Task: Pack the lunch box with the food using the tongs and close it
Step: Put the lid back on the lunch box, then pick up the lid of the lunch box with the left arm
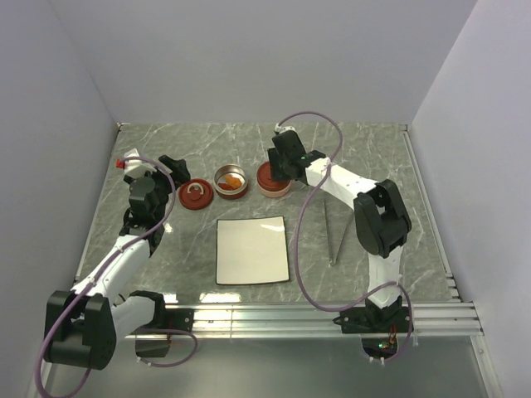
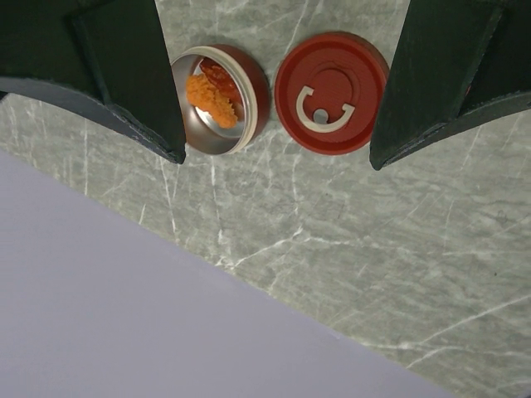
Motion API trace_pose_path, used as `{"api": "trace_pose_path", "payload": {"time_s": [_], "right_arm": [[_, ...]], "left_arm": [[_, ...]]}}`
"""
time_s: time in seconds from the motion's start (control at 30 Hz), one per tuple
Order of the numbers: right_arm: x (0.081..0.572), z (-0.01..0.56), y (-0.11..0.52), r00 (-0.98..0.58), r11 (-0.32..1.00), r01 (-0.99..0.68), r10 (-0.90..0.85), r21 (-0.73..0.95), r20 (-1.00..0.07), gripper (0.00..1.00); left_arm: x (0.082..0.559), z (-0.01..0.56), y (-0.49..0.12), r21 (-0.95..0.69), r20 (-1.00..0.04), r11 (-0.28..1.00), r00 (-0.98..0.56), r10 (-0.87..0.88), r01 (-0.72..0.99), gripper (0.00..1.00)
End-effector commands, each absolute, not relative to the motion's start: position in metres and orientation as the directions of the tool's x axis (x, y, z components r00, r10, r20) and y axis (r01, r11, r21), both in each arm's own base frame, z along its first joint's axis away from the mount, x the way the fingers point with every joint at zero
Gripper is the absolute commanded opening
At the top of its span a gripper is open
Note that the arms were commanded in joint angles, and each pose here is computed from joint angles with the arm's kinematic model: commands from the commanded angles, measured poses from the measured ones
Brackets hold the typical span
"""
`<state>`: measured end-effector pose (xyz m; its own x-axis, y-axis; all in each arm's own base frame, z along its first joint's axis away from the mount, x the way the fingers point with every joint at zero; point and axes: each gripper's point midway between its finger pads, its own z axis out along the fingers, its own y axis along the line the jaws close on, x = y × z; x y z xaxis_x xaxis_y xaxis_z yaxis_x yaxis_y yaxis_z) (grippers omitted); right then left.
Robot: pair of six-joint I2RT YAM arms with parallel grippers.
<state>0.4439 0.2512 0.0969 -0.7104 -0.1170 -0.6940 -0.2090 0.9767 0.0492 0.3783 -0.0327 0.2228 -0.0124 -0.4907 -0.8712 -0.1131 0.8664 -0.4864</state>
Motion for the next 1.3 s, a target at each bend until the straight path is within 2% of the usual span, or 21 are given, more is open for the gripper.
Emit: {"api": "trace_pose_path", "payload": {"time_s": [0.0,0.23,0.47,0.67,0.97,1.27], "right_arm": [[0.450,0.149,0.241,-0.628,0.977,-0.210,-0.102,0.042,-0.772,0.58],[0.445,0.182,0.245,-0.534,0.961,-0.264,-0.071,0.087,-0.842,0.59],[0.435,0.192,0.240,-0.492,0.952,-0.292,-0.068,0.091,-0.868,0.59],[0.432,0.183,0.245,-0.489,0.935,-0.339,-0.080,0.104,-0.869,0.59],[0.435,0.161,0.228,-0.514,0.926,-0.349,-0.061,0.144,-0.856,0.59],[0.437,0.150,0.218,-0.531,0.922,-0.349,-0.048,0.167,-0.846,0.59]], "left_arm": [[0.386,0.230,-0.026,-0.512,-0.857,0.847,0.019,-0.515,-0.146,0.99],[0.395,0.218,-0.022,-0.468,-0.876,0.847,0.010,-0.482,-0.253,0.99],[0.411,0.192,-0.044,-0.396,-0.887,0.861,-0.109,-0.449,-0.319,0.99],[0.415,0.162,-0.046,-0.385,-0.857,0.834,-0.183,-0.482,-0.395,0.99],[0.433,0.105,-0.073,-0.393,-0.783,0.831,-0.329,-0.527,-0.394,0.99],[0.446,0.075,-0.082,-0.376,-0.753,0.834,-0.391,-0.529,-0.403,0.99]]}}
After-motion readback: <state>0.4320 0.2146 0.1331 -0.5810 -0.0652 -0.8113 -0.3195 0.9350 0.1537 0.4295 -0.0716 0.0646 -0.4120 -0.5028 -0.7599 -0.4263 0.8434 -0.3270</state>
